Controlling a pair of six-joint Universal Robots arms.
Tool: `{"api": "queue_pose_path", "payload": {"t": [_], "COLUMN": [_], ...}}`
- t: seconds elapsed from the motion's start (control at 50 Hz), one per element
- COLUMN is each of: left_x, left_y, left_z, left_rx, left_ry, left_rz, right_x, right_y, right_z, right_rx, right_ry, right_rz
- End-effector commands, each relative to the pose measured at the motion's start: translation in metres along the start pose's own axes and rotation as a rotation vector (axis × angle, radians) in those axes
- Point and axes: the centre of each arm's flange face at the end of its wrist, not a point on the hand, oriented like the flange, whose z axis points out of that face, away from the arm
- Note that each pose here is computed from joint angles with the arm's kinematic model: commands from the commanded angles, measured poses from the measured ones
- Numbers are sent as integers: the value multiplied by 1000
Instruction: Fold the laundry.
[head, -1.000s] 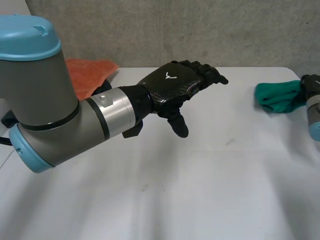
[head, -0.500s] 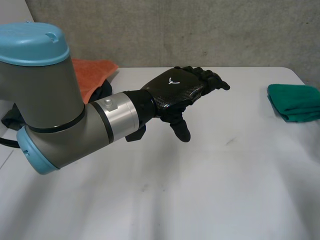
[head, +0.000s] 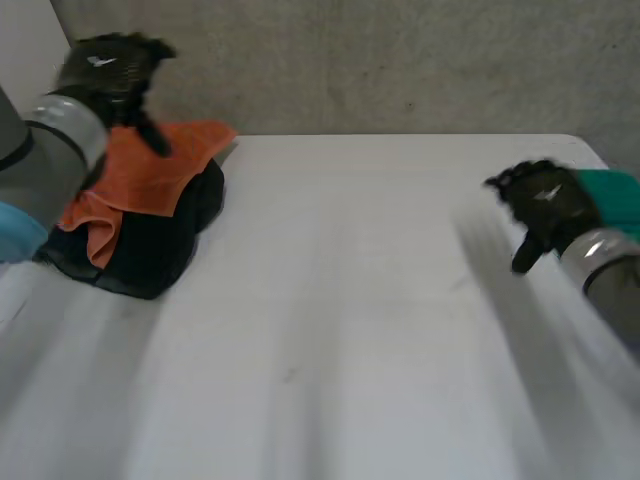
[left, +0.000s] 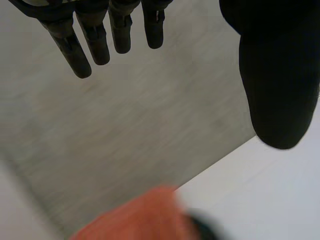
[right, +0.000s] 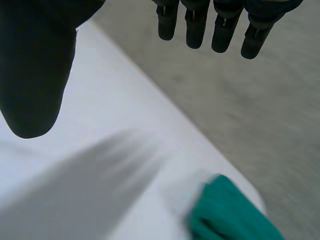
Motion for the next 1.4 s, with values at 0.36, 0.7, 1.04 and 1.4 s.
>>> {"api": "queue_pose_path", "payload": {"t": [0.36, 0.7, 1.04, 1.4], "left_x": [-76, 33, 268, 176], "left_y": [165, -49, 45, -1], "left_z": [105, -4, -60, -58], "left_rx": [-82, 290, 30, 59], "left_ry": [-10, 313, 801, 623], "left_rz": [304, -353, -489, -339], "right_x": [-64, -53, 18, 24], "right_y": [31, 17, 20, 19], "right_z": [-52, -54, -43, -44], "right_rx": [-131, -85, -81, -113], "right_ry": [-193, -145, 131, 141], "right_rz": [-61, -58, 166, 183]}}
